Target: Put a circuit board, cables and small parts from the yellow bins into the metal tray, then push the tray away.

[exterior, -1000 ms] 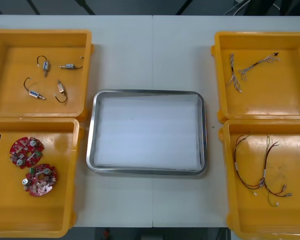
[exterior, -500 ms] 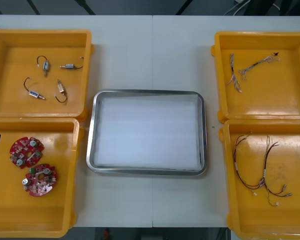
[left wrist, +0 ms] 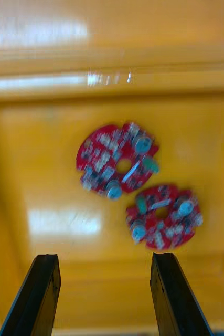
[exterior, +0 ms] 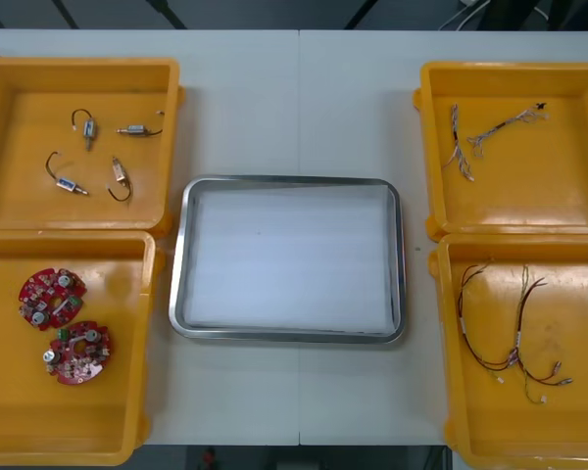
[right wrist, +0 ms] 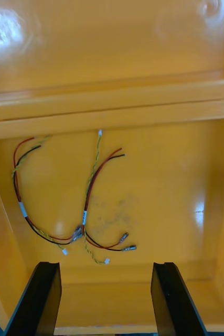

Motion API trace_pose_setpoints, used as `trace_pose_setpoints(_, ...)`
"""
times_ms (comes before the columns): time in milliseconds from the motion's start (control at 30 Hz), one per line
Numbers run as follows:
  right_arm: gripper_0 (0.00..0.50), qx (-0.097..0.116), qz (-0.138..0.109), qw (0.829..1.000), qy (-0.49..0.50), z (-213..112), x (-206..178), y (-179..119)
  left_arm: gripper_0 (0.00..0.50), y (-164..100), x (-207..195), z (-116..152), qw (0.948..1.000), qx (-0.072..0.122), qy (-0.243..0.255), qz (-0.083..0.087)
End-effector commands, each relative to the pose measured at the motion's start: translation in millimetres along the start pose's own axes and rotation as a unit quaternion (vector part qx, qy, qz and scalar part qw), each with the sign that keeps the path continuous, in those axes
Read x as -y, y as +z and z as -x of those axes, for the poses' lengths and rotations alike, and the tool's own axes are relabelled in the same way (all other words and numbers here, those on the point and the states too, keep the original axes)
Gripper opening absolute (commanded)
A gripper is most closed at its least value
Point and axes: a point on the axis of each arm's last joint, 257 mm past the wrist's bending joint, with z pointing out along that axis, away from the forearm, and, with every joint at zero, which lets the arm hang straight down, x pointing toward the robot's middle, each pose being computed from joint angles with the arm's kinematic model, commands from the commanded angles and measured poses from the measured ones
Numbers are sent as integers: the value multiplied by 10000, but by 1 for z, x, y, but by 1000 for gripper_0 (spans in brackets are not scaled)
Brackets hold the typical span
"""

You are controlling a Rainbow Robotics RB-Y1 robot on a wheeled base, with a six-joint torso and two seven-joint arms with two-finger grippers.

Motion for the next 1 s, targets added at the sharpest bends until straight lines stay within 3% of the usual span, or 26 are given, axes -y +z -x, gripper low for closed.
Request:
trace_pose_setpoints(33,500,-105,-133,9997,-150,-8,4,3,500,-14,-19,-4,9792,-287,1986,308)
trace_pose_setpoints(333,500,-198,-64,9995,229,-15,-16,28,500,-14,-21,-1,9816,-257,1864,315)
trace_pose_setpoints(600,500,39,65,9987,499,-28,-29,61,500,-5,-20,-1,9894,-258,1423,-99)
trace_pose_setpoints(767,500,7,155,9988,472,-42,-31,77,500,-5,-21,2,9904,-234,1364,-77)
trace_pose_setpoints(1000,500,120,-126,9992,365,-52,-25,102,500,-8,-16,4,9962,-165,851,-19)
